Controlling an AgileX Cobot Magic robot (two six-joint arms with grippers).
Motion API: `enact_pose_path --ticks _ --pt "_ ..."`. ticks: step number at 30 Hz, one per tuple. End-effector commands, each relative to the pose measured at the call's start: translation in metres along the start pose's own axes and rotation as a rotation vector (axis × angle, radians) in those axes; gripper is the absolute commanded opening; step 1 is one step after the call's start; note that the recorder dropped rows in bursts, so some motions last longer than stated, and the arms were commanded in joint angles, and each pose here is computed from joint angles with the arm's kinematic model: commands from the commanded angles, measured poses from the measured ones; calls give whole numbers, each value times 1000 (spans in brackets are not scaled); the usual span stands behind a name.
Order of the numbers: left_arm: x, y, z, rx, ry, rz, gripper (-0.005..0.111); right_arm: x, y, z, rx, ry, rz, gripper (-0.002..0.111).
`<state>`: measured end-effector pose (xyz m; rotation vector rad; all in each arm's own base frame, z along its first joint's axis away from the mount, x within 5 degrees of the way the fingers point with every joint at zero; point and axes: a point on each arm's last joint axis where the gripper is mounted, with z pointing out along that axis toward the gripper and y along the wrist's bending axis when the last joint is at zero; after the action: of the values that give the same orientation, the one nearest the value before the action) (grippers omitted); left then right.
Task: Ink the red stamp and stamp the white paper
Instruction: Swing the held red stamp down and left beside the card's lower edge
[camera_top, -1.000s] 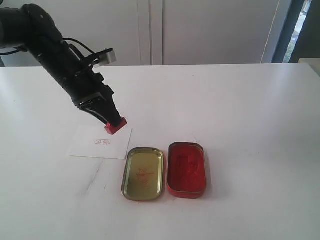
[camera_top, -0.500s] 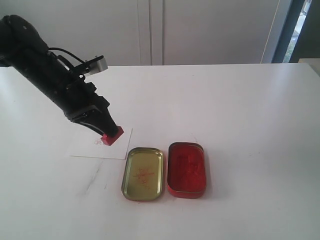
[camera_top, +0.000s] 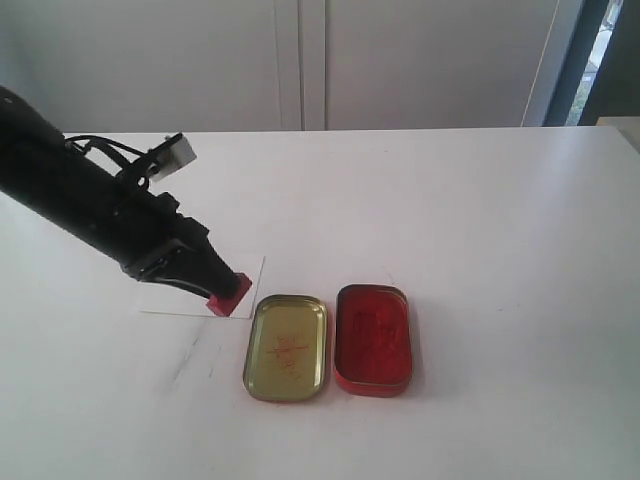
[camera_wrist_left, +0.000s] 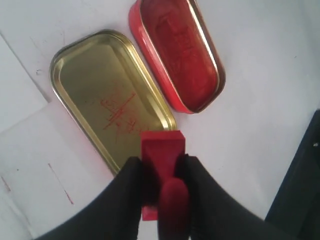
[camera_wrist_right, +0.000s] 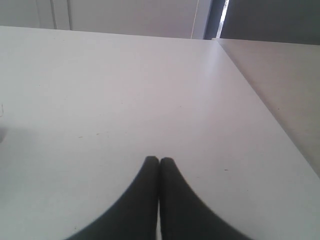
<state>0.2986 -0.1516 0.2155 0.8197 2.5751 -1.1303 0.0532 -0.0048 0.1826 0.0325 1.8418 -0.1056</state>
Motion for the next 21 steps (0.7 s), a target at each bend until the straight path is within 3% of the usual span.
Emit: enact_pose_path --ticks 1,11,21 --pt "8 2 -12 79 -119 -47 0 0 0 0 7 -14 -7 0" --pt "31 13 -17 176 -214 -123 0 0 0 0 7 -14 -7 0" --pt "57 37 1 2 -221 -247 0 0 0 0 7 -14 -7 0"
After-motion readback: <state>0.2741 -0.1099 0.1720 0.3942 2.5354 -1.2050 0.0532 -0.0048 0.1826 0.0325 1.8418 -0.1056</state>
